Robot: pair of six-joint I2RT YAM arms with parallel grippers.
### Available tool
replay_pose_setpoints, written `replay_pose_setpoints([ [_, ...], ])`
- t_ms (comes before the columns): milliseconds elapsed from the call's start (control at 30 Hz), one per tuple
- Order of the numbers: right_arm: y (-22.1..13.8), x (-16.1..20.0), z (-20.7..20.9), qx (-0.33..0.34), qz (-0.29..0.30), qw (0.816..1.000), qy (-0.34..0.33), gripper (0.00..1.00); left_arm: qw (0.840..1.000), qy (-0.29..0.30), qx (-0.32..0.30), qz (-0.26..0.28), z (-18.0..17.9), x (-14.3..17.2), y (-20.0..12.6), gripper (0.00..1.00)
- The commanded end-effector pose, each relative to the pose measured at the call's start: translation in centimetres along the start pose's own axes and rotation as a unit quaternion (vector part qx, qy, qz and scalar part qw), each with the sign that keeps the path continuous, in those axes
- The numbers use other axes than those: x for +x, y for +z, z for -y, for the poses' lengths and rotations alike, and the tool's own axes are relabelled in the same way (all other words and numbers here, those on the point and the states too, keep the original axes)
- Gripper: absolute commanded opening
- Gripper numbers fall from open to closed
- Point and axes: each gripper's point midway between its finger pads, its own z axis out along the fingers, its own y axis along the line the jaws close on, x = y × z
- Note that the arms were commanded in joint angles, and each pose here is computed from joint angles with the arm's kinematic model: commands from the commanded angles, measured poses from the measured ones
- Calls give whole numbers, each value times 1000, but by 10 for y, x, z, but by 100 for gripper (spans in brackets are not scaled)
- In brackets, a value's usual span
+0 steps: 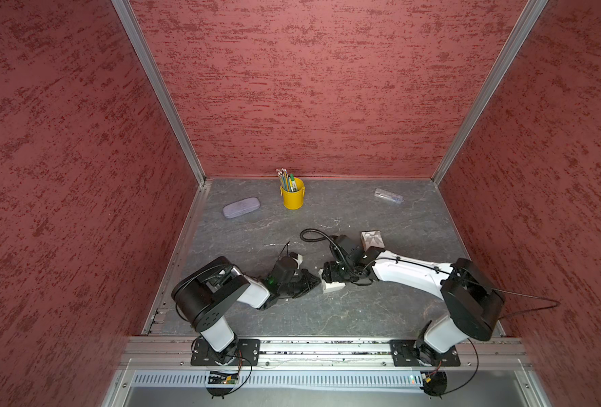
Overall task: Take the necklace out of the lift-off lid jewelry box
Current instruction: Close the lid on the jewelry box.
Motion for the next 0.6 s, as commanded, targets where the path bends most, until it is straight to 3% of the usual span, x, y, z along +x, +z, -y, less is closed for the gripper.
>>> replay_pose_setpoints([
  [0,-2,-8,-44,-75,7,997,-24,71,999,17,33,-11,24,5,9,17],
  [267,-7,-13,-54,-99,20,994,-30,71,999,15,33,-12,25,7,13,17],
  [567,0,-8,-52,-76,10,996,-35,71,999,21,31,-16,30,14,19,17],
])
